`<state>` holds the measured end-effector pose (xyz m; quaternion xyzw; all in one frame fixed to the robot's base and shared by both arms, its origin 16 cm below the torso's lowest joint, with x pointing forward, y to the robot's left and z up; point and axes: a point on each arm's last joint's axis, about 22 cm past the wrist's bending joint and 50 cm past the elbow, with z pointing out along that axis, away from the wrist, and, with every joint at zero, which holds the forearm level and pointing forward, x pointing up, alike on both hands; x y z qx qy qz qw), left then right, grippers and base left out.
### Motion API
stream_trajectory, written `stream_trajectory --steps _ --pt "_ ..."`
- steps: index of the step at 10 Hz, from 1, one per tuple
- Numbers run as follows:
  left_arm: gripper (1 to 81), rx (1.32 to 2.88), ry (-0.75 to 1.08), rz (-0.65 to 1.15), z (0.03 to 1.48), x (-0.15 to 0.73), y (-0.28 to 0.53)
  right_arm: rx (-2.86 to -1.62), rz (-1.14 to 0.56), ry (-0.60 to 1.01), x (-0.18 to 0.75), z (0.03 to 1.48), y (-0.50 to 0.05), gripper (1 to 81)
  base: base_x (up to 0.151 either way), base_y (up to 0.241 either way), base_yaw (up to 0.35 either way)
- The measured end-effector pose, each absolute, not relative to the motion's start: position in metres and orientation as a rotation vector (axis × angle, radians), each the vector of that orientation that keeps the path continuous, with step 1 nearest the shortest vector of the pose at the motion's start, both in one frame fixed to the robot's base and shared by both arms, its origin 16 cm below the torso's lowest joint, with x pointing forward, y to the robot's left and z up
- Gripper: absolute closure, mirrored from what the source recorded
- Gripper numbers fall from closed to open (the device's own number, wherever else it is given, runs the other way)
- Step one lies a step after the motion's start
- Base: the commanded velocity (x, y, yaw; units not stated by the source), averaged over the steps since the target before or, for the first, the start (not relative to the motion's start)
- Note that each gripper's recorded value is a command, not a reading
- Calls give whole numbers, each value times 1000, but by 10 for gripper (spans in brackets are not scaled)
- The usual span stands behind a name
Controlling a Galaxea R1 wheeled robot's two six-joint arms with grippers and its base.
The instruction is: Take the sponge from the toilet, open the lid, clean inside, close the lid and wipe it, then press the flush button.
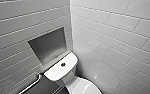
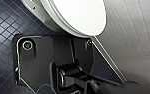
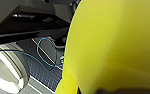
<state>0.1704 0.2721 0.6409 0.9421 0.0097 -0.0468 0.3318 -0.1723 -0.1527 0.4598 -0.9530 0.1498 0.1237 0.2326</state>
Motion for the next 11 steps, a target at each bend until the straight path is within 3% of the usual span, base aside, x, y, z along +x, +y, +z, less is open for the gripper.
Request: stream_trajectory --steps 4,11 --pt "811 2479 43 -193 589 48 262 -2655 324 395 -174 450 -145 811 0 0 0" --pt "811 2603 -75 13 499 15 228 -2665 44 321 -96 435 -147 811 0 0 0"
